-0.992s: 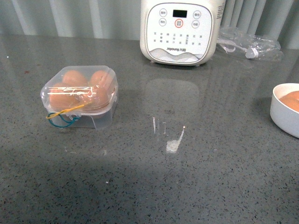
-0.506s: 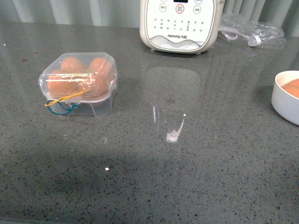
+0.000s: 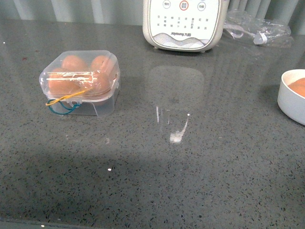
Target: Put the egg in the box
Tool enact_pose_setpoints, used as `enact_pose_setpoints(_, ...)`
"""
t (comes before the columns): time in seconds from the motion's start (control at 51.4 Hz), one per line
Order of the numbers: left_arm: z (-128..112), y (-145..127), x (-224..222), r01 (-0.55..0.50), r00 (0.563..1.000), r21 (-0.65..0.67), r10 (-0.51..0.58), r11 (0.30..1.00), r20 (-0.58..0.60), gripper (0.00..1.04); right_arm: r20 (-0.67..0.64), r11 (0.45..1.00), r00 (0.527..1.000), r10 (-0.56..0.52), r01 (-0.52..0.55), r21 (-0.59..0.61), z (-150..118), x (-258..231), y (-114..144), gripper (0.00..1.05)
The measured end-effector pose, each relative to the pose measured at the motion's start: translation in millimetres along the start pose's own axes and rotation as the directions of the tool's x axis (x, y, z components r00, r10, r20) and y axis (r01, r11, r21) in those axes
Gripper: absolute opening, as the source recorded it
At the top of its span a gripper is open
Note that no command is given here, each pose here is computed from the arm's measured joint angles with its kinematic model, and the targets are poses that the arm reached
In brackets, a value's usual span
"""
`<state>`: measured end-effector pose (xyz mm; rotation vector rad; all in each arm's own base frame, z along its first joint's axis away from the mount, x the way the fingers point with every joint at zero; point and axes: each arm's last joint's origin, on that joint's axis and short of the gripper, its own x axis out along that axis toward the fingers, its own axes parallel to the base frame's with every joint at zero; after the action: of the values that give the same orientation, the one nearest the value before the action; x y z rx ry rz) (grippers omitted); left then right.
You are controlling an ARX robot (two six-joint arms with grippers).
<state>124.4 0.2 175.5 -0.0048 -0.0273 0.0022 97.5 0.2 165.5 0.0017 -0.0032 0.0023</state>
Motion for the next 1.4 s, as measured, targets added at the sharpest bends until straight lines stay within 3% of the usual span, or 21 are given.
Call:
enact_pose_setpoints(1.225, -2, 0, -28, 0.0, 1.0, 0.0, 0.0, 1.0, -0.003, 0.04, 0.0, 1.0, 1.0, 0.0, 0.0, 0.0, 0, 0, 0, 0.98)
enact_pose_setpoints(1.4, -2, 0, -28, 0.0, 1.0, 0.0, 0.0, 1.0, -0.003, 0.27, 0.0, 1.0, 1.0, 0.0, 0.0, 0.0, 0, 0, 0, 0.98)
